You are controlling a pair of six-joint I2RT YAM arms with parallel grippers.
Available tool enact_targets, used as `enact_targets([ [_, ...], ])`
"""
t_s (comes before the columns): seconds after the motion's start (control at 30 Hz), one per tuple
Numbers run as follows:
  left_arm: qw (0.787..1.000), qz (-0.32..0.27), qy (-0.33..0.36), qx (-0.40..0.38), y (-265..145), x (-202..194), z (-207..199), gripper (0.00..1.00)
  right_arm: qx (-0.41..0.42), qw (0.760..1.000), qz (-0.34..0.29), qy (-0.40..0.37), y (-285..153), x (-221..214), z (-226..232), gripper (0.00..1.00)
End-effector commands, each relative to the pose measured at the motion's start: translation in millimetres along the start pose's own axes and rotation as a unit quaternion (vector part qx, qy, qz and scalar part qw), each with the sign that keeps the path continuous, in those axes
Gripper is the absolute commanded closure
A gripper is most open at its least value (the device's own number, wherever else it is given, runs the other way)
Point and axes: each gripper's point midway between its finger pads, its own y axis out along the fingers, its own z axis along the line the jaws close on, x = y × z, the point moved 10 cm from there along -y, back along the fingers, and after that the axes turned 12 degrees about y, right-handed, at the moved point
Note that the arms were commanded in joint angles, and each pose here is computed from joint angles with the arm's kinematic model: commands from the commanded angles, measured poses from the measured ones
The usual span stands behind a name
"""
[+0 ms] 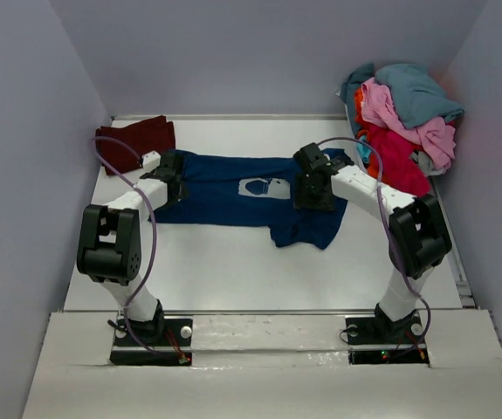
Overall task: Fold and stack the t-shirts
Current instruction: Flatten out the tshirt
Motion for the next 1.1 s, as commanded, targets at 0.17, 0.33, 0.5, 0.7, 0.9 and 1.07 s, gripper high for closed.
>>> enact_targets([
  [0.17,0.999,-0.028,-0.001,0.025,-12.3,16.0,8.5,0.05,-0.006,1.000,-0.012,-0.012,2.4,3.3,-7.3,0.31],
  [0.33,0.998,-0.019,0.003,0.057,-2.3,14.1,14.8,0.05,-0.018,1.000,-0.009,0.000,7.0,-4.9,-13.7,0.31],
  [0.5,0.997,0.001,-0.001,0.082,11.5,4.6,15.6,0.04,-0.041,0.999,-0.001,0.014,14.5,-17.2,-23.2,0.31],
  [0.7,0.996,0.008,0.000,0.090,19.4,-4.2,22.1,0.04,-0.039,0.999,0.008,0.027,18.1,-24.1,-25.6,0.31],
  [0.9,0.997,0.005,-0.005,0.078,22.3,-13.0,25.6,0.05,-0.022,0.999,0.013,0.034,19.6,-26.2,-23.2,0.34],
  [1.07,0.997,0.015,-0.003,0.078,28.3,-15.0,25.6,0.06,-0.011,0.999,0.029,0.027,31.3,-21.8,-12.3,0.40],
])
